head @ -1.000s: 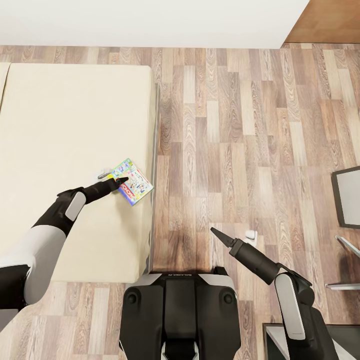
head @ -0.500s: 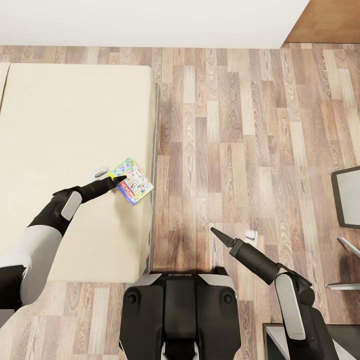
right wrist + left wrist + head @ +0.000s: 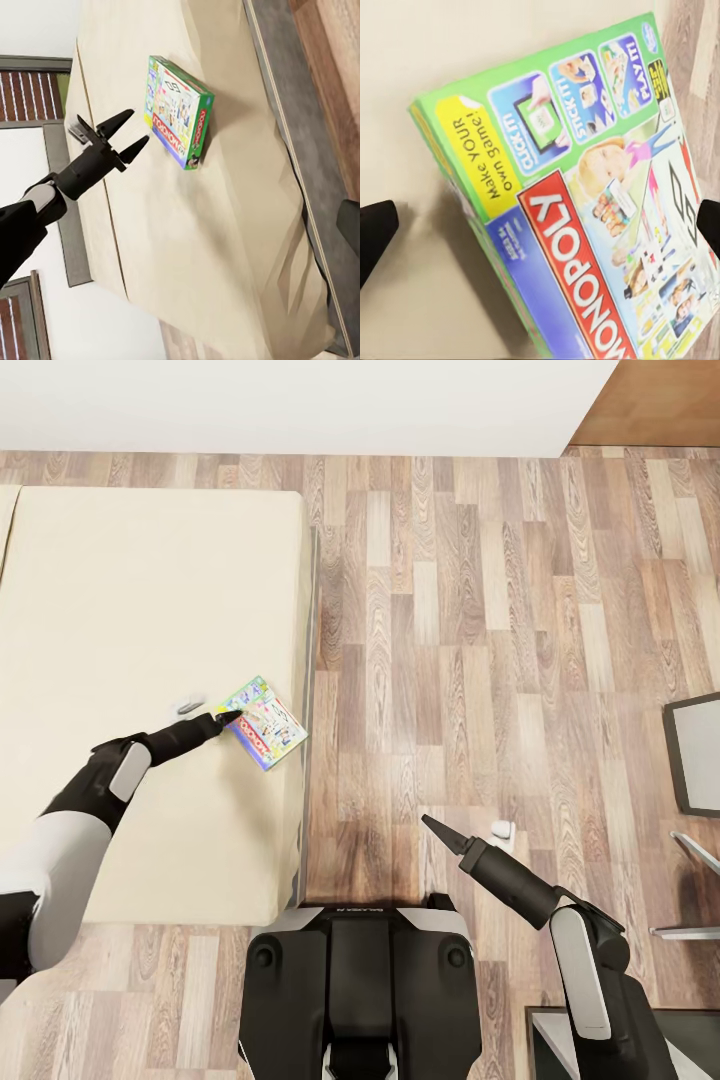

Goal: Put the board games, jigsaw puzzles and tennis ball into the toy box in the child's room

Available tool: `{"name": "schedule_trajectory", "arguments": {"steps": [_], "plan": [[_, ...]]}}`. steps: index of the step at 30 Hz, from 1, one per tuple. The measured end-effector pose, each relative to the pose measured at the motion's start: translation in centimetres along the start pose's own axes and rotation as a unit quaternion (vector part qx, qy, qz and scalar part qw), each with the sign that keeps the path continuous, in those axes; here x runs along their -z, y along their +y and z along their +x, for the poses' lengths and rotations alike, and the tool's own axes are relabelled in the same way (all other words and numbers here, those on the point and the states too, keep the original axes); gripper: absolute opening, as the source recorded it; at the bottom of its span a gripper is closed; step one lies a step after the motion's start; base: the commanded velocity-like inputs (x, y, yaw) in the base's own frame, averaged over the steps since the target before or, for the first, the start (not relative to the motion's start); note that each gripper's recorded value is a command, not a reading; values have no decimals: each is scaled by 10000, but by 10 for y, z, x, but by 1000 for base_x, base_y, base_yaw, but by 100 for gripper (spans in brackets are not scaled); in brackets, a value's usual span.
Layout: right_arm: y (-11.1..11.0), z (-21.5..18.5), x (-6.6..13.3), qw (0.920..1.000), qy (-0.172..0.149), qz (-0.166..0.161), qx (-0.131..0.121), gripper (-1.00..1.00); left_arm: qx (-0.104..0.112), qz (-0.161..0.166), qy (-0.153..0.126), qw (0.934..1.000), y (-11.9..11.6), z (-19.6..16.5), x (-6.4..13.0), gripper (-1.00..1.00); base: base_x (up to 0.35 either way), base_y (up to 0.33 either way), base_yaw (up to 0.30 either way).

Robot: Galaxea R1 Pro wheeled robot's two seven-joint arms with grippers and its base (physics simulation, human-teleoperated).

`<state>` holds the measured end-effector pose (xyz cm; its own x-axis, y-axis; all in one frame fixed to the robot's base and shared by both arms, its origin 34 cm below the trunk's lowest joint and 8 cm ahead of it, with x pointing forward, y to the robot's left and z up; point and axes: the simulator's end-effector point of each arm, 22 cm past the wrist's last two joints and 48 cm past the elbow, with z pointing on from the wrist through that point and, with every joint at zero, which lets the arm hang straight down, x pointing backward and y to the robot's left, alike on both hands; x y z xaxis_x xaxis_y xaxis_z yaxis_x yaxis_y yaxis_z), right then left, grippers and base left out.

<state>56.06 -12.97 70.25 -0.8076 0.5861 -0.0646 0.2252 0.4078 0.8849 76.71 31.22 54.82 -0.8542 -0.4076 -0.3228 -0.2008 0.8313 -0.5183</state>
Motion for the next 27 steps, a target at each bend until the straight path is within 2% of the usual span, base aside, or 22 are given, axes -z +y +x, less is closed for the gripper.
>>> {"name": "schedule_trajectory", "arguments": {"steps": [10, 15, 19, 23, 27], "plan": [[0, 0, 0, 10000, 2, 7, 2, 100, -32, -242, -138, 9996, 33, -19, 21, 100, 0, 0, 0], [0, 0, 0, 10000, 0, 5, 0, 100, 50, -397, -299, 9988, 55, -33, 37, 100, 0, 0, 0], [0, 0, 0, 10000, -2, 6, 0, 100, 150, -421, -421, 9981, 65, -42, 47, 100, 0, 0, 0], [0, 0, 0, 10000, -1, 6, -1, 100, 349, -311, -605, 9971, 77, -51, 64, 100, 0, 0, 0], [0, 0, 0, 10000, -3, 6, 1, 100, 551, -23, -586, 9968, 78, -45, 77, 100, 0, 0, 0]]}}
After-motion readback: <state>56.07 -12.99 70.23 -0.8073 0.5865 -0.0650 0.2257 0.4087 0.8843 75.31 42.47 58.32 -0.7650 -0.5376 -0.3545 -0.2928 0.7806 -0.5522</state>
